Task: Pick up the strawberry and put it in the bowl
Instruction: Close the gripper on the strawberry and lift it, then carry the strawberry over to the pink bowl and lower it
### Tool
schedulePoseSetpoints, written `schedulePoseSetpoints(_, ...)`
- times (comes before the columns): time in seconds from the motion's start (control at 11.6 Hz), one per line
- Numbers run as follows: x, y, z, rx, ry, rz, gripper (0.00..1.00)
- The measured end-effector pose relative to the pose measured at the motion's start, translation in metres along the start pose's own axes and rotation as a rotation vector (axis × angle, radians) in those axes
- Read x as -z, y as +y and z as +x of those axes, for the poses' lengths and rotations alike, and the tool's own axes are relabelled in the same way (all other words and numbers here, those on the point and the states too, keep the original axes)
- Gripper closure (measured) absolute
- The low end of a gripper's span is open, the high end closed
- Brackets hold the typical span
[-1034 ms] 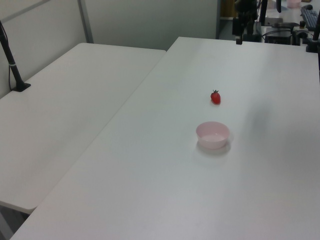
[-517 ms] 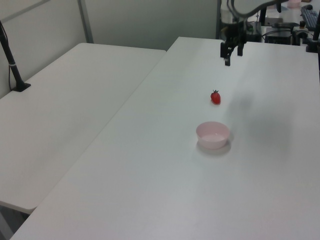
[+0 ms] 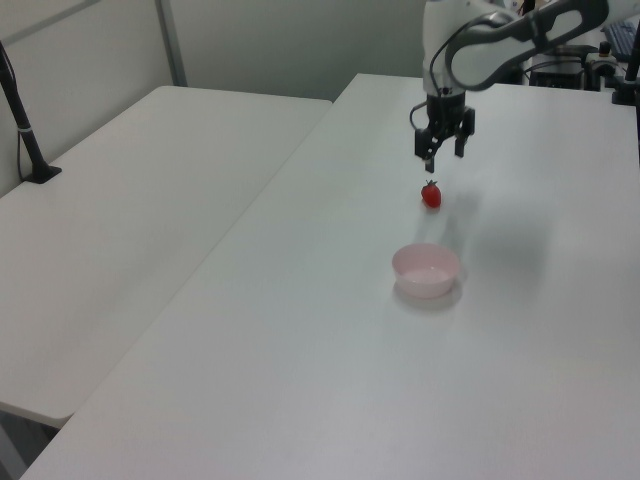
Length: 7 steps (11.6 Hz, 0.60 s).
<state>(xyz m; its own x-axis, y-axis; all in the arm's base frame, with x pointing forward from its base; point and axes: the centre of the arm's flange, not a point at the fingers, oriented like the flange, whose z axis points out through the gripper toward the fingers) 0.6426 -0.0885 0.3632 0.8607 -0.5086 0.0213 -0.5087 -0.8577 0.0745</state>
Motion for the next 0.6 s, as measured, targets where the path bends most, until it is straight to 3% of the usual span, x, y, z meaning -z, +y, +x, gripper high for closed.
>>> schedulePoseSetpoints(0.34,-0.044,-0.038,0.0,-0.054,0.033,0.041,0.19)
schedulePoseSetpoints(0.43,-0.046,-0.041,-0.001,-0.053,0.035,0.043,0.26)
schedulePoseSetpoints(0.6,-0.045,-0.042,-0.001,-0.05,0.039,0.042,0.55)
